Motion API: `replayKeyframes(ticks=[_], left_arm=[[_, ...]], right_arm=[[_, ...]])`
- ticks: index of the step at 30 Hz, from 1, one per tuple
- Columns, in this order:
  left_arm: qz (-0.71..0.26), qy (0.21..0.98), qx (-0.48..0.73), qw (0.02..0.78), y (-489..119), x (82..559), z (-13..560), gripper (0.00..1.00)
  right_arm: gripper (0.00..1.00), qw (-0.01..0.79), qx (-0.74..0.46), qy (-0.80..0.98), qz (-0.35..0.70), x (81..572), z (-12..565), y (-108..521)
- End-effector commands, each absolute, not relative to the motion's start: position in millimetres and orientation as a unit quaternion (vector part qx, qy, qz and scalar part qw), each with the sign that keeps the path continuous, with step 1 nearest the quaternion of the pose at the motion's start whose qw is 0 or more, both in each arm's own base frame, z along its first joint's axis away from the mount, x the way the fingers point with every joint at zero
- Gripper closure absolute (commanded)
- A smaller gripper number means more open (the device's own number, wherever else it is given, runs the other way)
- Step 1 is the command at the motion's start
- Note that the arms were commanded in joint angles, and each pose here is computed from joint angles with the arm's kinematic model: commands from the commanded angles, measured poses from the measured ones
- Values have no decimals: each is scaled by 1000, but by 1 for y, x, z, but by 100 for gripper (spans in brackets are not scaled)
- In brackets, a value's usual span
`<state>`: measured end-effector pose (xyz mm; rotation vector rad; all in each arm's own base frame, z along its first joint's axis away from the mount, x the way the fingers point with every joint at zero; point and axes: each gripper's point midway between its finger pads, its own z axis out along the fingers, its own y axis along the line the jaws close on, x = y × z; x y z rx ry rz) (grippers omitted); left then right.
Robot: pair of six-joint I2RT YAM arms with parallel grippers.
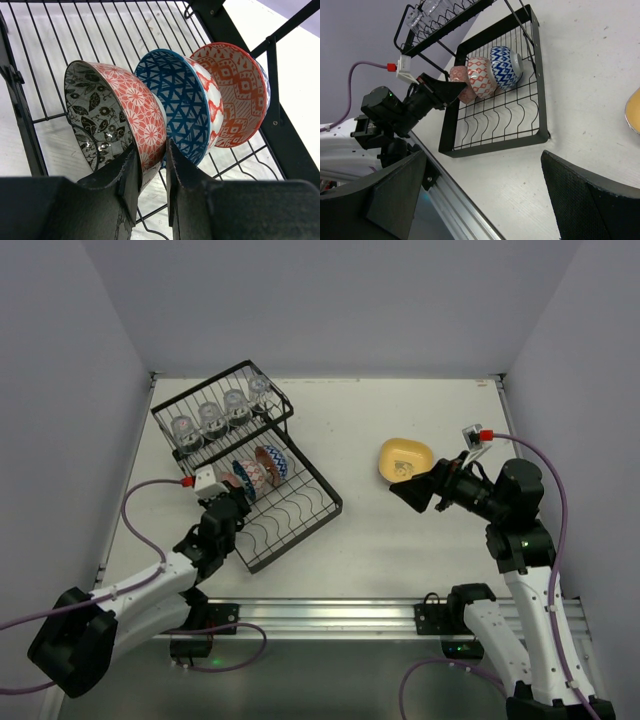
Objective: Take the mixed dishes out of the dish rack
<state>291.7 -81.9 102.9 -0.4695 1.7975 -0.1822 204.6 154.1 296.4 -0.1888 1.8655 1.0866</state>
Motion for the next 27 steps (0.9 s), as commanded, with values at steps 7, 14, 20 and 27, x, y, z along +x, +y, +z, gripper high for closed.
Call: replayKeyframes(ticks=[7, 14, 20, 27], left_arm=[[-130, 704, -231, 659, -82, 303, 150, 100], [-170, 670, -221, 688, -87, 301, 171, 100], [-175, 659, -218, 698, -87, 301, 181, 100], [-173, 662, -216, 696, -84, 296, 182, 100]], right_arm=[[1, 485, -90, 750, 441, 203, 308, 155], [1, 487, -92, 749, 441, 204, 310, 155], [1, 485, -95, 749, 442, 203, 309, 156], [1, 486, -95, 748, 442, 206, 308, 156]])
